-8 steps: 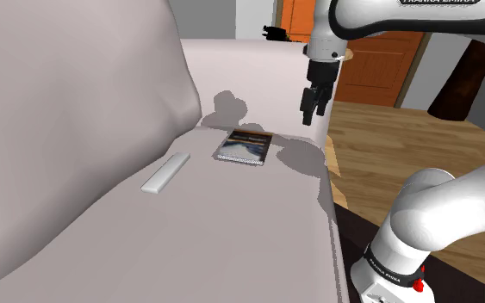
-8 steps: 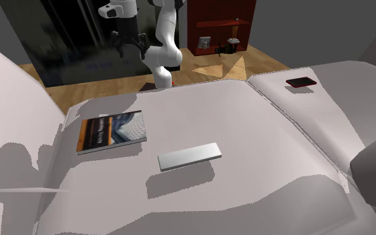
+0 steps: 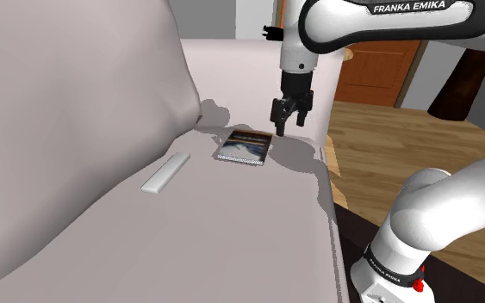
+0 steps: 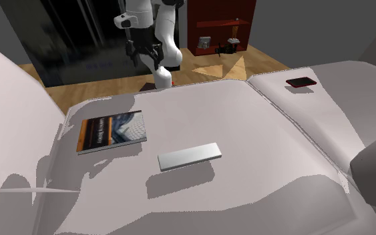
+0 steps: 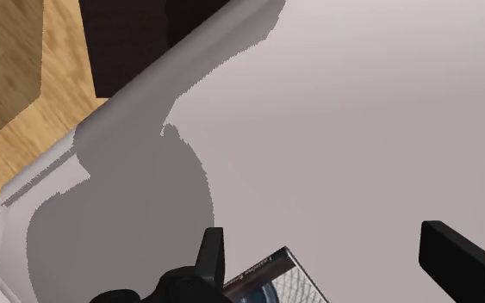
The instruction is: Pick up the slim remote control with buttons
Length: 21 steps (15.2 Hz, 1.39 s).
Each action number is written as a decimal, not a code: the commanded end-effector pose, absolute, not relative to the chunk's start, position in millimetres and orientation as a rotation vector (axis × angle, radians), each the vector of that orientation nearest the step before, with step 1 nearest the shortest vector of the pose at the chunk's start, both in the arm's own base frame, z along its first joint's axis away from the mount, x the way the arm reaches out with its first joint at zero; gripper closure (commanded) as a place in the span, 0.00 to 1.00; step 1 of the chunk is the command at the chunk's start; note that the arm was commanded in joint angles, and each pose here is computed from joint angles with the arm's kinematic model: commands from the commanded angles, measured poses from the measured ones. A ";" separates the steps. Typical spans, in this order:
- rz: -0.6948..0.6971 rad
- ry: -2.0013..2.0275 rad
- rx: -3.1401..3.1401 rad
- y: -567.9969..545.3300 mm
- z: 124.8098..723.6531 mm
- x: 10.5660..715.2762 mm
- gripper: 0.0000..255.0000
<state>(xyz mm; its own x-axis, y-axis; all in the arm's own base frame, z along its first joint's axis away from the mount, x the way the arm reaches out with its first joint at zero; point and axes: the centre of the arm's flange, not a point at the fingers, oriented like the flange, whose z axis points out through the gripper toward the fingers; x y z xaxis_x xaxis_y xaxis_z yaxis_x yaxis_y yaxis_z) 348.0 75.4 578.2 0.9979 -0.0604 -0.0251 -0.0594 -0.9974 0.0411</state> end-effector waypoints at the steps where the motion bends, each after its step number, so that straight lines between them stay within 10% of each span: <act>1: -0.044 -0.179 3.094 98.1 571.7 356.5 0.00; 21: -0.071 -0.944 2.927 284.0 491.2 528.3 0.00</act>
<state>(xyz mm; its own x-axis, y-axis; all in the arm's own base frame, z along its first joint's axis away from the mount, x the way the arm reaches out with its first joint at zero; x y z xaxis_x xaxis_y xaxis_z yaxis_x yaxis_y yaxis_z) 516.7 277.9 494.8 0.8288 -0.5589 -0.0252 -0.5560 -0.8278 0.0744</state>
